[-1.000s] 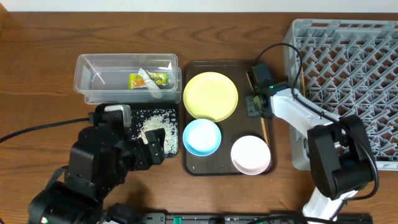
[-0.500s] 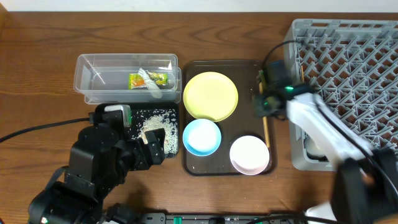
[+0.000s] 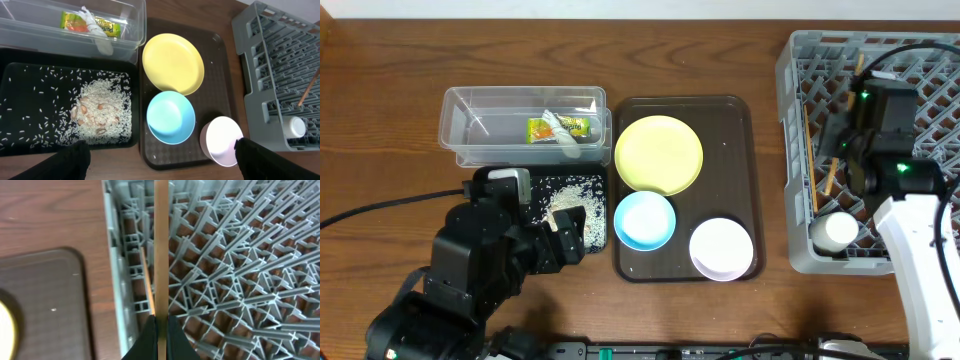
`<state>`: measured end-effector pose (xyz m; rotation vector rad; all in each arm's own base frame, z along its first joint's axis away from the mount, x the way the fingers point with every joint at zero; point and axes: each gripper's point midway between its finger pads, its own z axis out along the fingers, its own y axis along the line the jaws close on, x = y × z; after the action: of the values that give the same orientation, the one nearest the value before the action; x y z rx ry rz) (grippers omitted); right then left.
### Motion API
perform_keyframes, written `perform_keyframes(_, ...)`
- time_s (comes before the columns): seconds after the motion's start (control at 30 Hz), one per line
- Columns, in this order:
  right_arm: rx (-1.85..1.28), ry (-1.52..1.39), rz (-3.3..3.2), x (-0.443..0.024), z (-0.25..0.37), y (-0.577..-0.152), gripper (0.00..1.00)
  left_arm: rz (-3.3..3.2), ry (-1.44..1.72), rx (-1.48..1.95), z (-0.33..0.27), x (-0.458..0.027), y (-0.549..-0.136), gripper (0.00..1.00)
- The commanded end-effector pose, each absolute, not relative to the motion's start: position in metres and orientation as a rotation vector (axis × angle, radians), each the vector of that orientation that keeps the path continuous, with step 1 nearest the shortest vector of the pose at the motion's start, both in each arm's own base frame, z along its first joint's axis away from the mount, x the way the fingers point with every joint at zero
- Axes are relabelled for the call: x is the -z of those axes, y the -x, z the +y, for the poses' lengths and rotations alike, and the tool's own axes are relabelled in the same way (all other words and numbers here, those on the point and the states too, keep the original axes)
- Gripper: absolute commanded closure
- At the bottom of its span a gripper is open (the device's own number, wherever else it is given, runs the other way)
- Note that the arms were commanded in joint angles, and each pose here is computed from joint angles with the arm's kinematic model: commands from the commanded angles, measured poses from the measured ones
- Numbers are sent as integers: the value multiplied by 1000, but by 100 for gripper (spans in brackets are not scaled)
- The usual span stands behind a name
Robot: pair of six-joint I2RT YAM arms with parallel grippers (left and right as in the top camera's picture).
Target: Sort waste into correct bins and load items into the dishwasher rack
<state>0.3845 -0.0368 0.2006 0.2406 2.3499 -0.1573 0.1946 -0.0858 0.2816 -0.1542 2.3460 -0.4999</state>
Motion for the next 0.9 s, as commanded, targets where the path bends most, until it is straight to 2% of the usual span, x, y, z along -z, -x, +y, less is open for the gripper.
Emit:
perform_keyframes(0.0,207,-184,2407,-179,-41,-394,99,2338,146,492,-85,-284,-195,6)
perform_keyframes(0.17,219,-170,2484,-144,-42,-404,99,2338,145,492,-85,-284,-195,6)
perform_keyframes(0.2,218,-169,2489,-140,-41,-405,94,2339,146,493,-85,-284,-195,6)
perform_keyframes(0.27,208,-166,2482,-141,-40,-407,70,2338,146,492,-85,-284,-195,6)
perform_keyframes(0.3,205,-167,2465,-148,-40,-408,51,2339,146,493,-85,-284,-195,6)
perform_keyframes(0.37,182,-156,2445,-158,-35,-407,44,2338,146,492,-85,-284,-195,6)
perform_keyframes(0.5,-14,-58,2396,-189,1,-394,42,2339,146,493,-85,-284,-195,6)
perform_keyframes(0.67,-313,71,2336,-226,63,-365,46,2338,146,492,-85,-284,-195,6)
perform_keyframes(0.87,-440,165,2401,-225,116,-330,49,2338,145,492,-85,-284,-195,6)
